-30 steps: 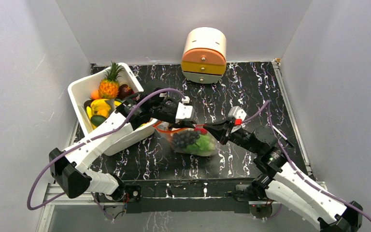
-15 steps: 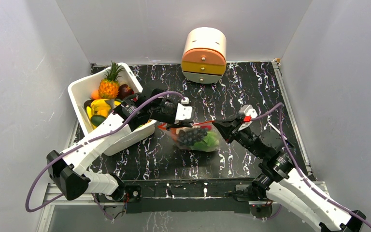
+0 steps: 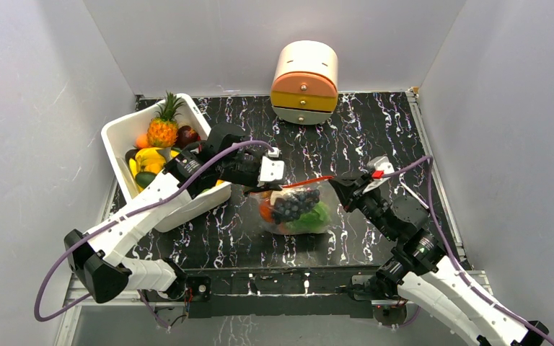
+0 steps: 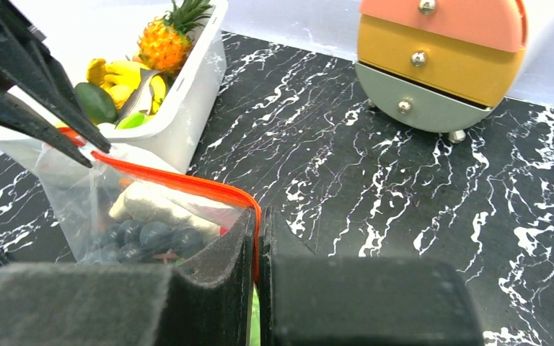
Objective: Place the food in the zip-top bag and seal the zipper
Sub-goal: Zip the zipper food storage bag.
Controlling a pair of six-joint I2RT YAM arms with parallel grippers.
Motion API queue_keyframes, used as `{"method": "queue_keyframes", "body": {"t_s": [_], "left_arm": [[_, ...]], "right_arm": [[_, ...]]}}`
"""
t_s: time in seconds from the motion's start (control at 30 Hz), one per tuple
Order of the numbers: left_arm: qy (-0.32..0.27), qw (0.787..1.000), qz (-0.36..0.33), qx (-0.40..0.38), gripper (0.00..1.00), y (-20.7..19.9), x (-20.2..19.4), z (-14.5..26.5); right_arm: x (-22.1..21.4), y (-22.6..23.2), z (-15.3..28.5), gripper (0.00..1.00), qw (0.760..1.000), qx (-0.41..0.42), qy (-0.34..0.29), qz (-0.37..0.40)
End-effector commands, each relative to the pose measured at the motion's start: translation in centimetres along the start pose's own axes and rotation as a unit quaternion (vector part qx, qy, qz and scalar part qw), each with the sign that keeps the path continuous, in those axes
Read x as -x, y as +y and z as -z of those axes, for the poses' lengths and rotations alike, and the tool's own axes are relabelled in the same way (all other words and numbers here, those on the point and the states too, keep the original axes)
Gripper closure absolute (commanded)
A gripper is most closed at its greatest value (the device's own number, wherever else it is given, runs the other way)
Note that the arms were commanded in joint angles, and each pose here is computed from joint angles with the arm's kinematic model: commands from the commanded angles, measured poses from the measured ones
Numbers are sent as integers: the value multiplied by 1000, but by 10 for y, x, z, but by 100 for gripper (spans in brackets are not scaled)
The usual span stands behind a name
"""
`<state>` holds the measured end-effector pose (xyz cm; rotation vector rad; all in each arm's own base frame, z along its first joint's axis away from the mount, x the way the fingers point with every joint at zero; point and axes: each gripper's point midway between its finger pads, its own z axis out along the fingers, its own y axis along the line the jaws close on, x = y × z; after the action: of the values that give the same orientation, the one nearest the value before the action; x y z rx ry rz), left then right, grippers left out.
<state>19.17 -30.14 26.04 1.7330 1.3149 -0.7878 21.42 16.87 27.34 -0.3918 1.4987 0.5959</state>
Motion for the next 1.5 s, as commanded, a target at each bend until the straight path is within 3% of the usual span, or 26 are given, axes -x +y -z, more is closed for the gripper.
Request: {"method": "queue_keyframes", "body": {"t_s": [0.0,0.7,1.33,1.47], "left_arm": [[13,1000,5,9,100,-10,-3,18],[62,997,21,26,100,-15,-18,34],[55,997,32,37,100,-28,-22,41],[21,998,35,49,100,-24,-7,40]], "right_arm": [[52,-25,8,100,995,-76,-71,-9],[55,-56,32,100,983,-171,-63,-30],[64,-69,64,100,974,-212,-66,-50],[67,-62,67,100,977,-192,-69,-62]]}}
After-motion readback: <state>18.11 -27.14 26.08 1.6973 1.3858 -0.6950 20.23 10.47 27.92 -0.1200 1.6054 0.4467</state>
